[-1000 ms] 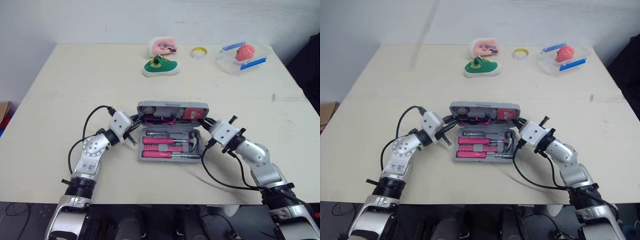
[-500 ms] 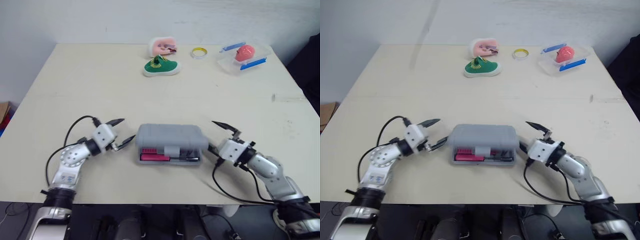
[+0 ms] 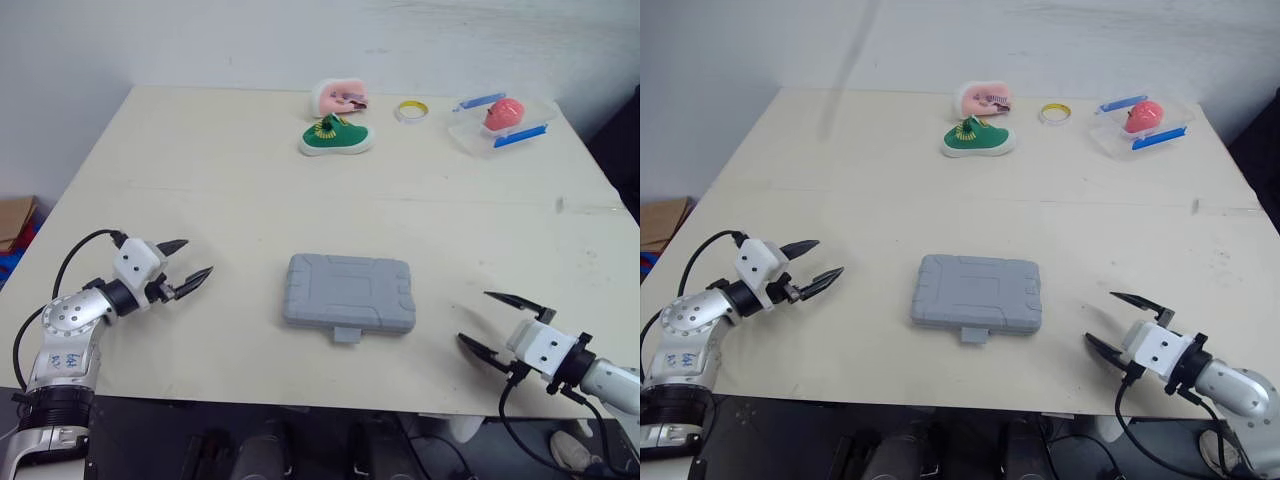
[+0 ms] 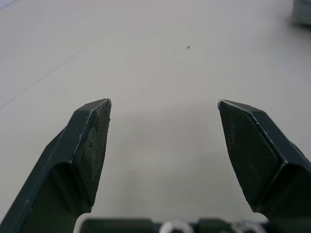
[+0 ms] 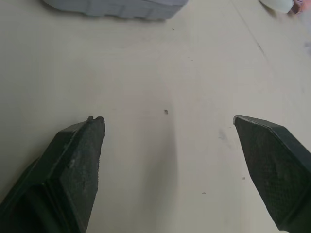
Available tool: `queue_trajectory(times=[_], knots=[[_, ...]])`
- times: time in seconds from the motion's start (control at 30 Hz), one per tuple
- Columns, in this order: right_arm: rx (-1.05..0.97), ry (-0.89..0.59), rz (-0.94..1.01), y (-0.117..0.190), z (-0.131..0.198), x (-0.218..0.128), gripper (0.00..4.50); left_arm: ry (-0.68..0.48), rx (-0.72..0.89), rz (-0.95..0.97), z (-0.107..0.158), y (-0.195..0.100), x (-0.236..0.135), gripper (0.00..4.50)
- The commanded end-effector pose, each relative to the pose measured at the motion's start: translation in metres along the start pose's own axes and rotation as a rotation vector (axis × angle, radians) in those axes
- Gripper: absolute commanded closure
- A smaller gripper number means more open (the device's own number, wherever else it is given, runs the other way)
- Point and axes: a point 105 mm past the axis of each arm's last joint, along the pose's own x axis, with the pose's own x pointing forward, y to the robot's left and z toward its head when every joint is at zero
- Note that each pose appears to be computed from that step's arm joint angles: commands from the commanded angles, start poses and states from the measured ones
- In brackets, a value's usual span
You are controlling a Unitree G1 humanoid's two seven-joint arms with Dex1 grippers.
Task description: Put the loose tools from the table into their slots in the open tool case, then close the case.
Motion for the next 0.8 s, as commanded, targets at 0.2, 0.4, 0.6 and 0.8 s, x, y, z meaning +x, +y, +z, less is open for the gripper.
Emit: queue_trajectory(times=[0.2, 0.4, 0.6, 0.8], knots=[[0.226, -0.121, 0.271, 0.041, 0.047, 0.010, 1.76, -0.105, 0.024, -0.130, 0.038, -0.011, 0.042, 2.19], [0.245, -0.124, 0.375, 0.065, 0.055, 0.031, 4.48, -0.085, -0.016, -0.238, 0.045, -0.020, 0.089, 4.50], [0.173, -0.084, 0.416, 0.075, 0.048, 0.051, 4.48, -0.060, -0.005, -0.333, 0.046, -0.044, 0.127, 4.50], [0.152, -0.068, 0.353, 0.068, 0.043, 0.062, 4.48, -0.071, -0.026, -0.400, 0.046, -0.068, 0.150, 4.50]])
